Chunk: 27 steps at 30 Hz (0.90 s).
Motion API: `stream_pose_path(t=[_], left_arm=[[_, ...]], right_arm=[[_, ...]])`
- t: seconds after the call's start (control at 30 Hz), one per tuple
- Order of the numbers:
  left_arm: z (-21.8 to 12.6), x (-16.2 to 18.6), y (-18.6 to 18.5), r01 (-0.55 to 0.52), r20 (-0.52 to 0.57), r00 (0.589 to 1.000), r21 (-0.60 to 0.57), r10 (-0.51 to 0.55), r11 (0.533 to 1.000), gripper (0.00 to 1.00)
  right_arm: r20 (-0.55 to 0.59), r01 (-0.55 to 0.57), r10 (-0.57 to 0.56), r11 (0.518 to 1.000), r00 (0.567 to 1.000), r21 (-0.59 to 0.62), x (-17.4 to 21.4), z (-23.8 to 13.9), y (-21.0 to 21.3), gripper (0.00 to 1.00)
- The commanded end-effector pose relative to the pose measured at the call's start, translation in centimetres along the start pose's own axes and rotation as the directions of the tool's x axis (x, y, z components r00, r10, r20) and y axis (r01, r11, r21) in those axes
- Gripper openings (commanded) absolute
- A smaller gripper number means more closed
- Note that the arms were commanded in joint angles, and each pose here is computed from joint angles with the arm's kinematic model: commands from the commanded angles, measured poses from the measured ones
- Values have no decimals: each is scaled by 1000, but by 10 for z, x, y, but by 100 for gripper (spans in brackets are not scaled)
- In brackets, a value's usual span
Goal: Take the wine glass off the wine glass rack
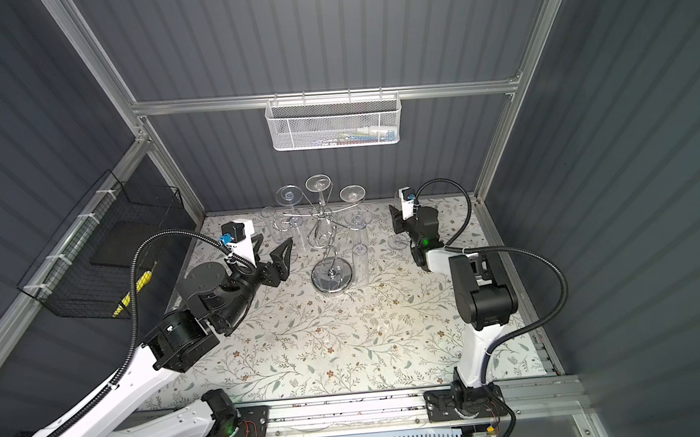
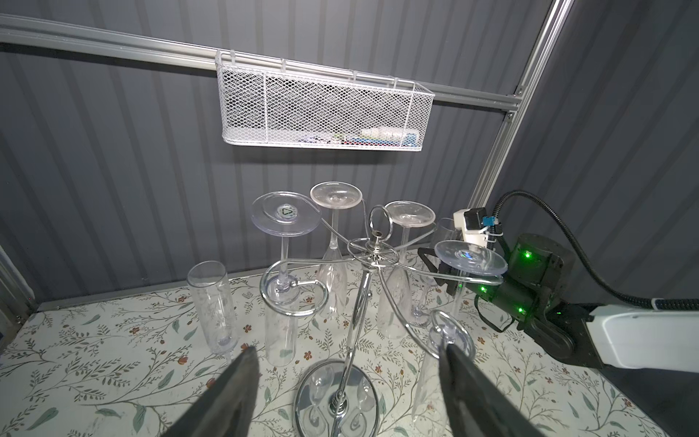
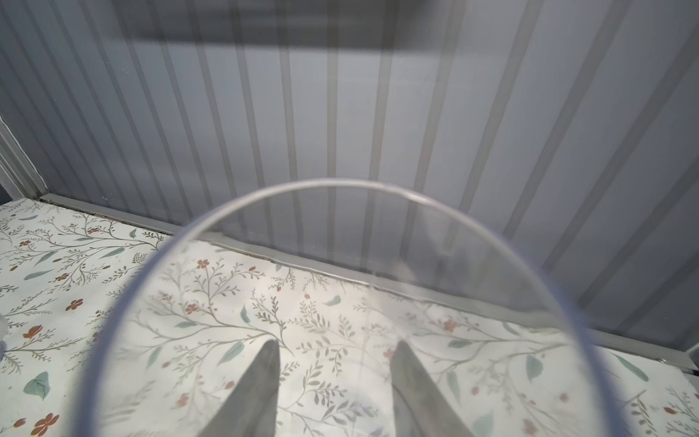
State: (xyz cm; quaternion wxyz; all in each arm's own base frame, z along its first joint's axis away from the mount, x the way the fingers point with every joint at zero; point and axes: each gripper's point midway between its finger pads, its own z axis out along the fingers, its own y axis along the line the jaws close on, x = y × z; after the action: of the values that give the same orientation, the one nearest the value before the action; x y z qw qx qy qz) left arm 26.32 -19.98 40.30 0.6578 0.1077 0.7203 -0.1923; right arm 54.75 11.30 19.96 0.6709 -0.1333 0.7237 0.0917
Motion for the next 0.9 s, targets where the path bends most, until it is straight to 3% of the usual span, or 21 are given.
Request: stream_pose_path(t=[0.0, 0.47, 0.57, 0.63, 0.77, 0.87], left_arm=[[-6, -20, -2, 9, 55, 998, 8, -10, 1000, 76], [-6, -18, -1, 18, 51, 999, 8, -18, 1000, 76], [-7, -16, 0, 19, 48, 999, 2, -19, 1000, 76], [-7, -16, 1, 21, 51, 998, 0, -21, 1000, 76], [-8, -17, 1, 23, 54, 998, 0, -23, 1000, 76], [-7, -16, 1, 21, 51, 998, 0, -21, 1000, 76]], right_arm=[[75, 1, -2, 1000, 997, 22, -19, 4, -7, 39], [54, -9, 8, 1000, 999, 16, -3, 5, -5, 40], [46, -9, 8, 1000, 999, 23, 0, 5, -7, 45], [44, -9, 8, 1000, 999, 23, 2, 5, -7, 51], [46, -9, 8, 1000, 999, 27, 2, 5, -7, 84], [53, -8, 7, 1000, 999, 24, 0, 4, -7, 99]])
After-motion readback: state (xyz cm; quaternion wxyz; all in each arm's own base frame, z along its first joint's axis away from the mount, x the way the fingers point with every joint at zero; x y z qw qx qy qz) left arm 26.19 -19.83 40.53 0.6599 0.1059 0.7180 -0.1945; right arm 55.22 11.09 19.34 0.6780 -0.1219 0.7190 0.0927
